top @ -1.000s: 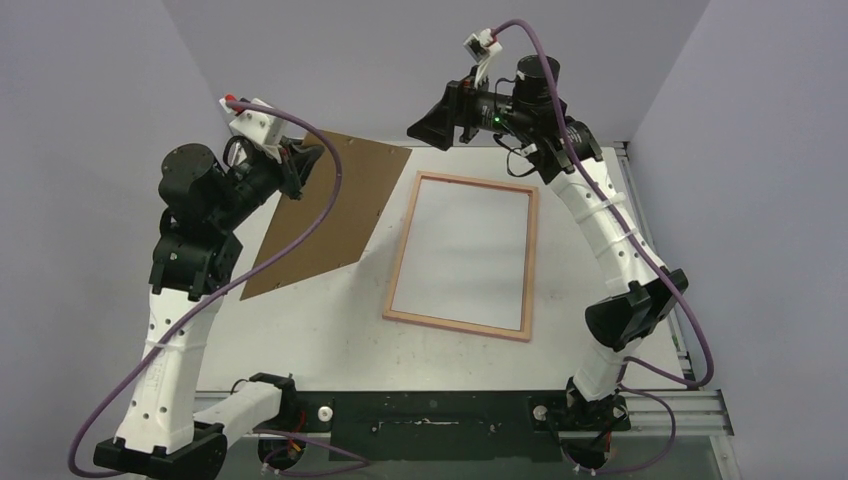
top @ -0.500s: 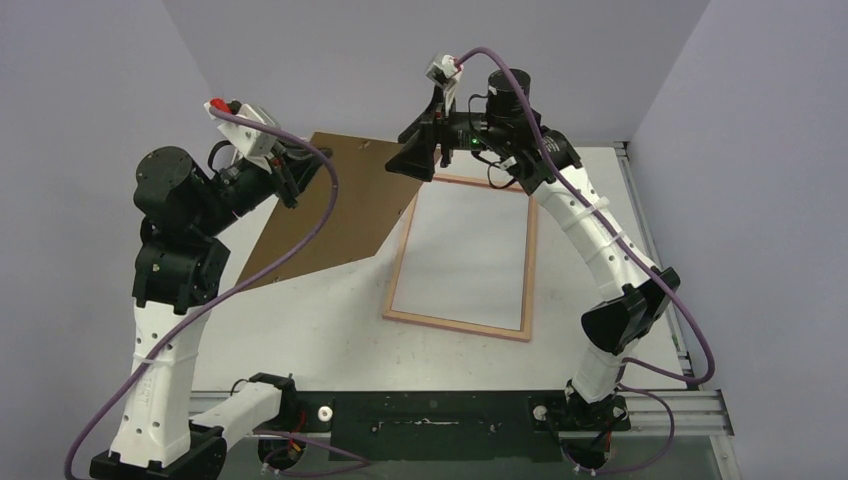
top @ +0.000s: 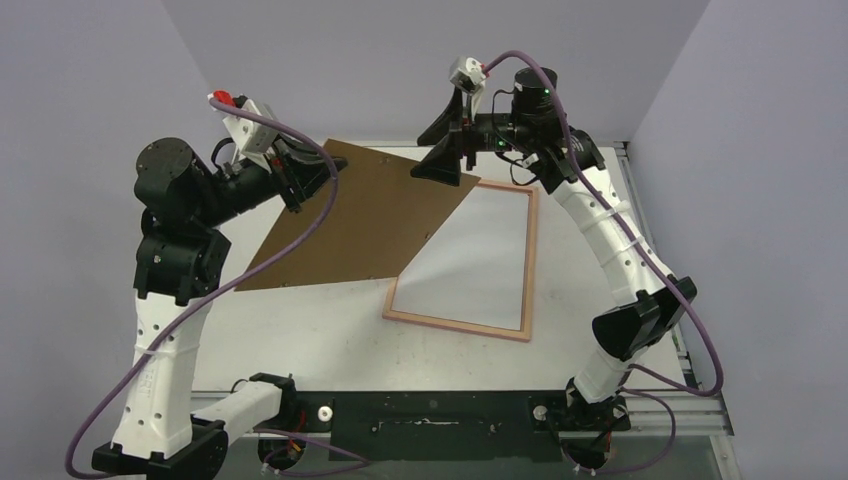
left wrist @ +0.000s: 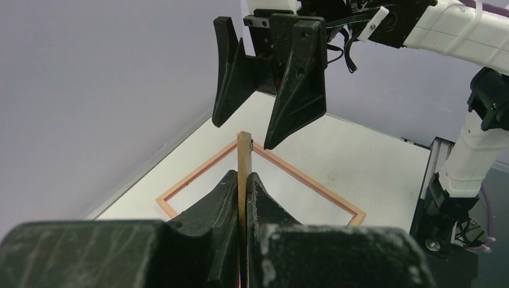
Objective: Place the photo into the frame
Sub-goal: Turn over the photo frame item at the center of the board.
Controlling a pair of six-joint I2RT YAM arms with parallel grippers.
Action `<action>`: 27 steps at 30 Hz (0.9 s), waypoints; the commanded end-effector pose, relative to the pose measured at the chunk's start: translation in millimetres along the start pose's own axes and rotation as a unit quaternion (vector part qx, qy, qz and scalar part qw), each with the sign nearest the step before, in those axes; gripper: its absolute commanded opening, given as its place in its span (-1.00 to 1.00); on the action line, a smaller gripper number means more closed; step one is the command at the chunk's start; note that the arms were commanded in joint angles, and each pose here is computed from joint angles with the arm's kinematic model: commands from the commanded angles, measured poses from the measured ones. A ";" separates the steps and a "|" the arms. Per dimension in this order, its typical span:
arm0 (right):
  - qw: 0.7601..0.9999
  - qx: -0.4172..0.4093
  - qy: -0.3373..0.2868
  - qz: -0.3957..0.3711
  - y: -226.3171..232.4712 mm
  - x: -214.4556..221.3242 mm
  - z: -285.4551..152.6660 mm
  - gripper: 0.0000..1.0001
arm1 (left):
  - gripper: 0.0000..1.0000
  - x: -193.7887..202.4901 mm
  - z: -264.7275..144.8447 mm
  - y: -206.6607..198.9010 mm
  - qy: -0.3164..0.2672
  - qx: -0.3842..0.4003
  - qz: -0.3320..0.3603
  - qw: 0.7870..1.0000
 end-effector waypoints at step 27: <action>0.996 -0.082 0.027 -0.018 48.7 1.0 -35.8 -0.73 | -1.00 -24.8 23.7 -6.8 -0.074 0.155 0.017 0.985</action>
Point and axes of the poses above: each gripper's point midway between its finger pads, its own z axis out along the fingers, its own y axis along the line the jaws close on, x = y × z, the point moved 7 cm from there along -z, back along the fingers, and after that the axes turned 5 degrees about z, right-handed, at the moved point
